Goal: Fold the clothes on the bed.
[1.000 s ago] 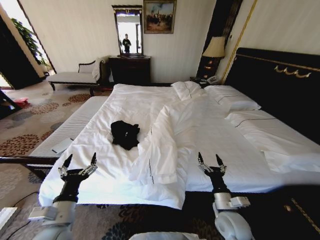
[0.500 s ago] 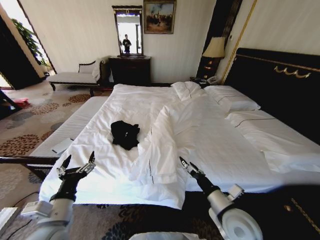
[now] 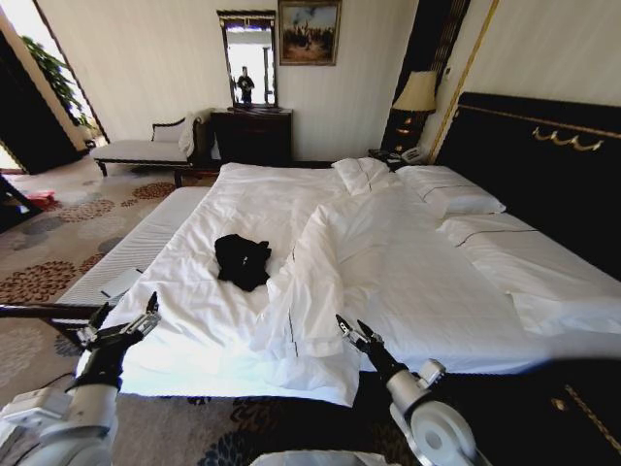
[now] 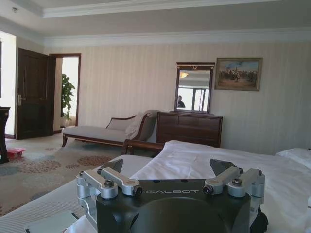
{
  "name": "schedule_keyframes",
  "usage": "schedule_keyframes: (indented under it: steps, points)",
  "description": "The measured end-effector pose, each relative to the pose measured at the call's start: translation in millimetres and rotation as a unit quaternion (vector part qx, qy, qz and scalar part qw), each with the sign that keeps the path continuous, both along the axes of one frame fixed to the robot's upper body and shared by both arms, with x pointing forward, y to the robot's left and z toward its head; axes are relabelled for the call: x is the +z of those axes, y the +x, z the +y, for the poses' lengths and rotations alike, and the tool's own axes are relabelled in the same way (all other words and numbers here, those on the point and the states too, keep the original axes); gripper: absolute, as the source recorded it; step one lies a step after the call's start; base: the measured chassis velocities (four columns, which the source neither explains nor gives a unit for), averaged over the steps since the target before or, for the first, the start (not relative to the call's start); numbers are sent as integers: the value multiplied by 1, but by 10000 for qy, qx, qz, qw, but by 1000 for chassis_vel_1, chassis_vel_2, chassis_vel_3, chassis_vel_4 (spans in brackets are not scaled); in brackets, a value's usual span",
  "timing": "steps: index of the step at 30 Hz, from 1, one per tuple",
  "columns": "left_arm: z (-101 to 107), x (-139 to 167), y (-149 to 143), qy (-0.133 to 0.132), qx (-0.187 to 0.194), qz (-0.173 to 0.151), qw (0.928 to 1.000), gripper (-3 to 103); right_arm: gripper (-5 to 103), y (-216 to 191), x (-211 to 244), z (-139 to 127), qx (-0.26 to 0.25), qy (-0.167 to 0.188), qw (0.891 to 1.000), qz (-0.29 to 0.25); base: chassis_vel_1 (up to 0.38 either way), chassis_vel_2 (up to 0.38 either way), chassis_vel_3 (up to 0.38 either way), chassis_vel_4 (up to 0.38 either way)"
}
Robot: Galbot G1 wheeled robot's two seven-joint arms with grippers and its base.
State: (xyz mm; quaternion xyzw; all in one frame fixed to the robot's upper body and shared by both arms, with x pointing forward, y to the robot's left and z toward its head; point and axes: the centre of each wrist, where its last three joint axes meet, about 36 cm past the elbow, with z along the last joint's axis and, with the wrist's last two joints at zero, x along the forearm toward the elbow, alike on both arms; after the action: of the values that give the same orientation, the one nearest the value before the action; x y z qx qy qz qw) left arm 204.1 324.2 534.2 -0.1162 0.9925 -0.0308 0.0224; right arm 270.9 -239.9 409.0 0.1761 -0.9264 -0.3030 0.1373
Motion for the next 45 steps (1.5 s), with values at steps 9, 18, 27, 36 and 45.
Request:
schedule_keyframes:
  steps: [9, 18, 27, 36, 45]
  points:
    - [2, 0, -1, 38, 13, 25, 10000, 100, 100, 7, -12, 4, 187, -13, 9998, -95, 0, 0, 0, 0]
    - [-1, -1, 1, 30, -31, 21, 10000, 100, 95, 7, -26, 10, 599, -15, 9972, -445, 0, 0, 0, 0]
    - [-4, -2, 3, 17, -56, 13, 10000, 100, 88, 8, -39, 7, 926, -313, 9931, -649, 0, 0, 0, 0]
    - [-7, -4, 5, 6, -86, 10, 10000, 100, 55, 10, -44, 11, 654, -413, 9957, -509, 0, 0, 0, 0]
    - [-9, -5, 5, 24, -100, 9, 9999, 100, 22, 16, -47, 16, 449, -331, 9970, -539, 0, 0, 0, 0]
